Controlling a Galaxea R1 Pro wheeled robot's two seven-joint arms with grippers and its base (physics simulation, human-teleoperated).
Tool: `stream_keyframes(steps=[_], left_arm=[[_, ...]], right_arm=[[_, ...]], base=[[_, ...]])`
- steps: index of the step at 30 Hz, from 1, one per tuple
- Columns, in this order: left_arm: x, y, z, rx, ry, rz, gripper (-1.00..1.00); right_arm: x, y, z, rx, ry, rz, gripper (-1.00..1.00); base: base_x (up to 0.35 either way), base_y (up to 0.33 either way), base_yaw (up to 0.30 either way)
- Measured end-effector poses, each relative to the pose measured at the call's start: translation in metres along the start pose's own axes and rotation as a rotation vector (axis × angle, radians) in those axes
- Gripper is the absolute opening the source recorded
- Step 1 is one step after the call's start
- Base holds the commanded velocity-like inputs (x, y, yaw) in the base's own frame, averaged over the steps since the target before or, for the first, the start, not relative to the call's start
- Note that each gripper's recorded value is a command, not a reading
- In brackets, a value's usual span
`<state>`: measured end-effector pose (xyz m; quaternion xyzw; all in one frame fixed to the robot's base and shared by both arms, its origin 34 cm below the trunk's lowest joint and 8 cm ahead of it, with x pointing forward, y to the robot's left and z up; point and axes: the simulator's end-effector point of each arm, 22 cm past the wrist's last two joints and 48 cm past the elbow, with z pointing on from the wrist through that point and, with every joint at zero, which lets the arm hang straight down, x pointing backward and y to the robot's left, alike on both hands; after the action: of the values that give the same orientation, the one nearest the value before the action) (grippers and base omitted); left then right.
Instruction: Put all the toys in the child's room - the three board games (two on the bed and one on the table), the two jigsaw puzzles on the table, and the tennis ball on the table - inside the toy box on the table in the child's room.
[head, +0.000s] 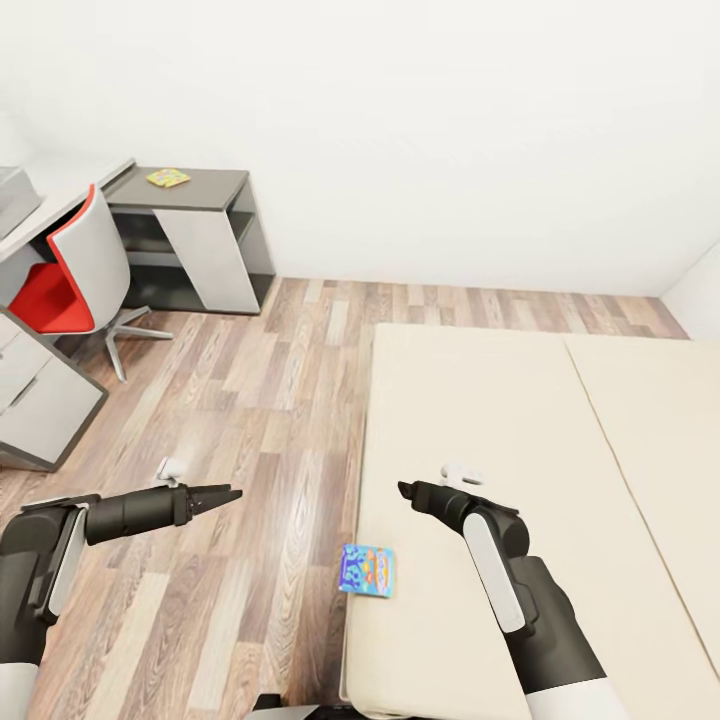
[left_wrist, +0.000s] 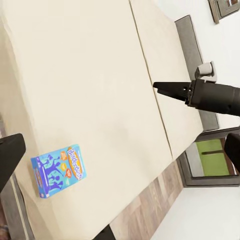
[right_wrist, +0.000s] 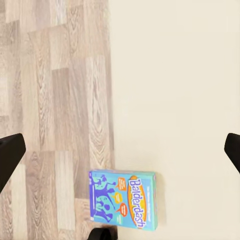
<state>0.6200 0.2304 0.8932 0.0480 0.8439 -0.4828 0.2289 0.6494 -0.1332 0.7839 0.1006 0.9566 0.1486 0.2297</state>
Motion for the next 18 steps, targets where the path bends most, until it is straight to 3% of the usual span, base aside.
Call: stream_keyframes(steps=[18], left_arm=[[-0.009,-0.011,-0.005,0.004,-0.016,0.025,1.00]], right_arm=[[-0.012,0.006,-0.011,-0.007,-0.028,-0.008,1.00]], base=[[0.000,0.000,0.081]])
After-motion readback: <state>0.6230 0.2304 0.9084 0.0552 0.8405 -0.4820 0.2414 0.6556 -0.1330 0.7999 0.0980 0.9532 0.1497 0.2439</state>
